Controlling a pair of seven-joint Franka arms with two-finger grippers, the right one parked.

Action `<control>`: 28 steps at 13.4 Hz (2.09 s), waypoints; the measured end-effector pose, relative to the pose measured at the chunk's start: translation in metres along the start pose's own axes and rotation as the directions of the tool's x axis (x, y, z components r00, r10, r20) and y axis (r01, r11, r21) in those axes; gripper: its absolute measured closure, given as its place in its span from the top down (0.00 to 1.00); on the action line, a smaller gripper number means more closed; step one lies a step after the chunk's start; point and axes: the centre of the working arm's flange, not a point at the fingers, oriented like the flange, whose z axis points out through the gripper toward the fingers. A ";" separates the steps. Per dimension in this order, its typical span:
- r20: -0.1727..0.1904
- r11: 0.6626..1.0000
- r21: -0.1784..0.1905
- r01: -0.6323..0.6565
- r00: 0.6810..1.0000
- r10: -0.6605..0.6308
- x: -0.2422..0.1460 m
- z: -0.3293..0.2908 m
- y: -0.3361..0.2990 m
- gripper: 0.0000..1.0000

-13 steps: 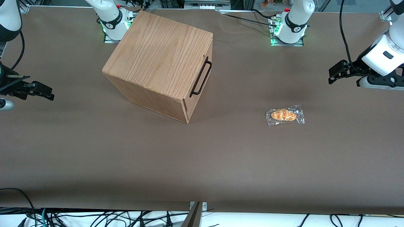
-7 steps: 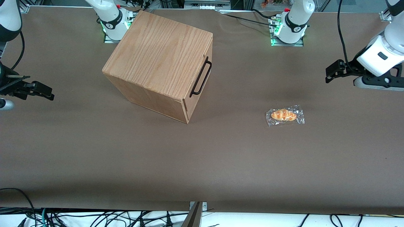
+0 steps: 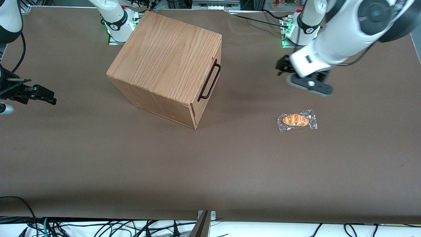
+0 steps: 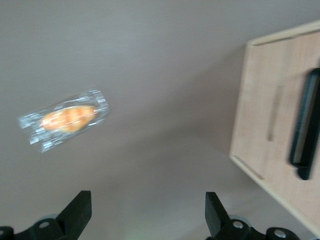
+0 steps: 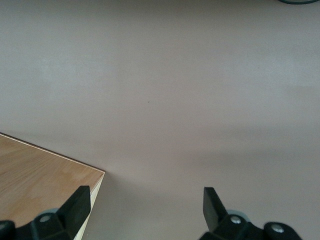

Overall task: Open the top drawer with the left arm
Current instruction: 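Move the left gripper toward the black handle of the wooden cabinet drawer, then hook the left gripper fingers around the black drawer handle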

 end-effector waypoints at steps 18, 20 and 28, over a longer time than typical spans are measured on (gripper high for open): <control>-0.048 0.959 -0.255 -0.121 0.992 0.113 0.056 0.149 0.131 1.00; -0.056 0.960 -0.254 -0.117 0.993 0.106 0.057 0.156 0.130 1.00; -0.044 0.960 -0.248 -0.133 0.991 0.126 0.052 0.181 0.133 1.00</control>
